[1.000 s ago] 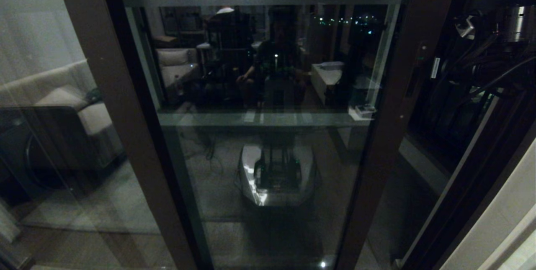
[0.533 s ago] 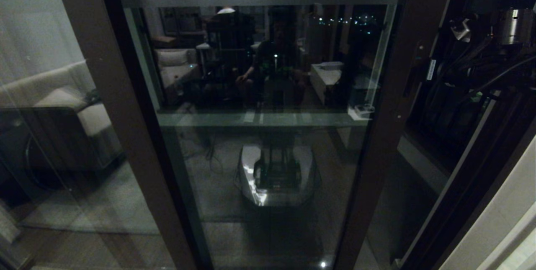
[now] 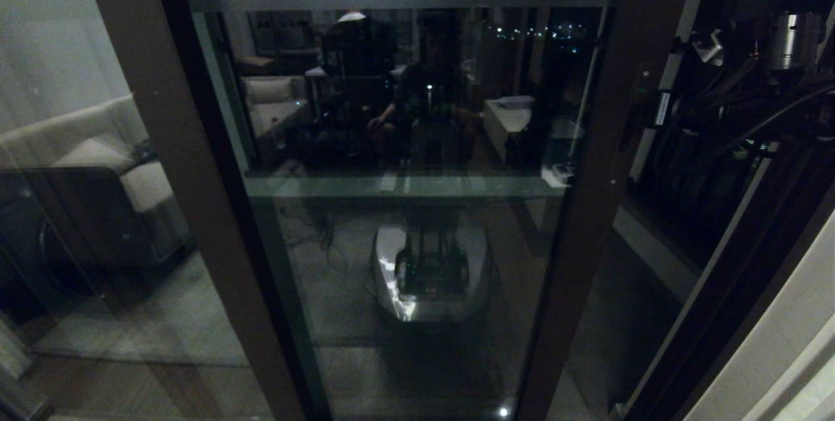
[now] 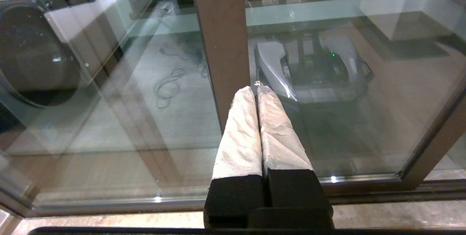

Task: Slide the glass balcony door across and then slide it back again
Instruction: Open the slid door

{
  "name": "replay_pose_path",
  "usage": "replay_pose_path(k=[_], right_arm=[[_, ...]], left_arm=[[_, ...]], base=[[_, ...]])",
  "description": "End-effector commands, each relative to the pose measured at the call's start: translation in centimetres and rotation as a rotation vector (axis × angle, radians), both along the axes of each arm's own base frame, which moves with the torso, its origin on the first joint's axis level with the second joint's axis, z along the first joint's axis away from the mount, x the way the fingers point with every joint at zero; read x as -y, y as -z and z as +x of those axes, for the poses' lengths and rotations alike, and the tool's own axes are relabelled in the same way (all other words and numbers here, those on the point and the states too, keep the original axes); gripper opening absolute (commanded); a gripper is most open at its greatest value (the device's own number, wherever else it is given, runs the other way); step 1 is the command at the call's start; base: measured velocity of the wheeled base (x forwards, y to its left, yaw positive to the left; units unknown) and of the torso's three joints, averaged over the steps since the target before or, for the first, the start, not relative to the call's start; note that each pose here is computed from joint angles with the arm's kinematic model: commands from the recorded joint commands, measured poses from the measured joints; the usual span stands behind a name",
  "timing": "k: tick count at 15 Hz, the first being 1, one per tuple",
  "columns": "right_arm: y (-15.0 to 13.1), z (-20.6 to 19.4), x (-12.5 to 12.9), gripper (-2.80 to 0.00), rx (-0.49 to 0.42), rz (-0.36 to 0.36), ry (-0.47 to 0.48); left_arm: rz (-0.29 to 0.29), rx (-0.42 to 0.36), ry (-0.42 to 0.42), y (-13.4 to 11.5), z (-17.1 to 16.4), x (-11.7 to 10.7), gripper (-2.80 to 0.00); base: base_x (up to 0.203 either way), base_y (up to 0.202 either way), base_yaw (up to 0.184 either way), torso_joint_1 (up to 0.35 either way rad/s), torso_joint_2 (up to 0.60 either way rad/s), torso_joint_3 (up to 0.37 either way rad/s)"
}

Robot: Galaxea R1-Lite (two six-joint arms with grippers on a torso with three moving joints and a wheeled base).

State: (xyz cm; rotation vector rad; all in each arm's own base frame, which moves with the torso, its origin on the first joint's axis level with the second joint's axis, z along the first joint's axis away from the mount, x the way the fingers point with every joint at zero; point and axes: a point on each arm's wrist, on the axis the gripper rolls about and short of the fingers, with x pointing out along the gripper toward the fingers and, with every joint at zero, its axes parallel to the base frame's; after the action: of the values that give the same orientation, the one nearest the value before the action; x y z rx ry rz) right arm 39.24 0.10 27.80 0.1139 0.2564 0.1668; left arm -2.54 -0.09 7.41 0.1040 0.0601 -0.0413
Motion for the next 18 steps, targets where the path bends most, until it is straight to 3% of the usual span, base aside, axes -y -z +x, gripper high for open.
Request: replay_pose_path(k=[1,18], right_arm=[[0.1,0.1,-0.5,-2.8,-0.003,0.0,-0.014],[1.0,1.0,-4.6,-2.8,0.03,0.024,-0.03]], left_arm=[[0.001,0.0,0.0,0.0,0.0,0.0,-2.8],[0.001,0.001,0.0,0.0,0.0,0.0,-2.8]], base=[[0.0,0.0,0.0,0.0,0.0,0.0],[0.0,0.0,0.0,0.0,0.0,0.0]])
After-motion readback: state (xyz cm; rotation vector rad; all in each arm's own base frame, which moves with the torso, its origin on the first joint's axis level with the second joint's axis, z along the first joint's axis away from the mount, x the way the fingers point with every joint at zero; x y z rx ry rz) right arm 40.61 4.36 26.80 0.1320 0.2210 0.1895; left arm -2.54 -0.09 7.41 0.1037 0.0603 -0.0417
